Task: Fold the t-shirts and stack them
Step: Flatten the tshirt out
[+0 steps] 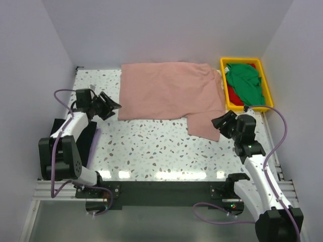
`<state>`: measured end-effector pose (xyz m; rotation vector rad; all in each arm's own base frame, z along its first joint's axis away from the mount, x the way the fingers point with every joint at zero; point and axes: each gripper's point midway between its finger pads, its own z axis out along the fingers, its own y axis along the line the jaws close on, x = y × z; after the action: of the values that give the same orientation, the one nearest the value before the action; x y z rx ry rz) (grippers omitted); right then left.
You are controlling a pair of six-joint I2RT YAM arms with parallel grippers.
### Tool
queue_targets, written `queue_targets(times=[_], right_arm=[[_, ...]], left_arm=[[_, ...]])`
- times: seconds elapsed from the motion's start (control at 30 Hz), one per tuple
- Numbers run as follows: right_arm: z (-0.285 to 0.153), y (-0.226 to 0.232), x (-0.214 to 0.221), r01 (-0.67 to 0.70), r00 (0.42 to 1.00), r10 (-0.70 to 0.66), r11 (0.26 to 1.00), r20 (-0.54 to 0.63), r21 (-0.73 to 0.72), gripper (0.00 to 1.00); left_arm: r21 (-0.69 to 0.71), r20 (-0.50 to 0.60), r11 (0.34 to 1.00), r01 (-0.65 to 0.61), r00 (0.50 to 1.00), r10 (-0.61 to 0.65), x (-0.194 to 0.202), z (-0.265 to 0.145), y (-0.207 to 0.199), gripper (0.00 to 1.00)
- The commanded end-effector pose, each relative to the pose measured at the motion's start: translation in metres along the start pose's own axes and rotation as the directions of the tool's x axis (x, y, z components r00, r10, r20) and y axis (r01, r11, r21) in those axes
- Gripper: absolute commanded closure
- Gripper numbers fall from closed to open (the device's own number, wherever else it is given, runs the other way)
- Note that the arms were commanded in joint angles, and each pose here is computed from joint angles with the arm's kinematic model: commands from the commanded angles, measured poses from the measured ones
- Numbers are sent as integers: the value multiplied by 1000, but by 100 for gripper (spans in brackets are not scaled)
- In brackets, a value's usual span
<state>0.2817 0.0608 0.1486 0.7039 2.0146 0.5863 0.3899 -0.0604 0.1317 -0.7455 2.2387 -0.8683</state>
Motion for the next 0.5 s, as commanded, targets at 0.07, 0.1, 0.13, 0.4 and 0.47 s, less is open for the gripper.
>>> queue_targets(times=[0.07, 0.1, 0.13, 0.4, 0.47], right_arm=[[-4, 20, -29, 85, 994, -83, 996, 67, -29, 43], [-2, 20, -32, 101, 992, -99, 995, 73, -20, 43], [0, 24, -38, 108, 991, -106, 994, 81, -18, 43], [38, 28, -65, 147, 984, -153, 987, 87, 63, 43], [48, 25, -69, 159, 983, -167, 983, 78, 96, 43]], left_arm=[[-146, 134, 987, -68, 987, 88, 0, -22, 30, 38], [-167, 131, 984, -64, 988, 87, 5, -22, 36, 38], [-204, 145, 977, -58, 985, 89, 6, -21, 43, 38], [-382, 128, 924, -28, 988, 83, 17, 9, 76, 50], [-392, 96, 919, -38, 992, 82, 23, 24, 74, 51]])
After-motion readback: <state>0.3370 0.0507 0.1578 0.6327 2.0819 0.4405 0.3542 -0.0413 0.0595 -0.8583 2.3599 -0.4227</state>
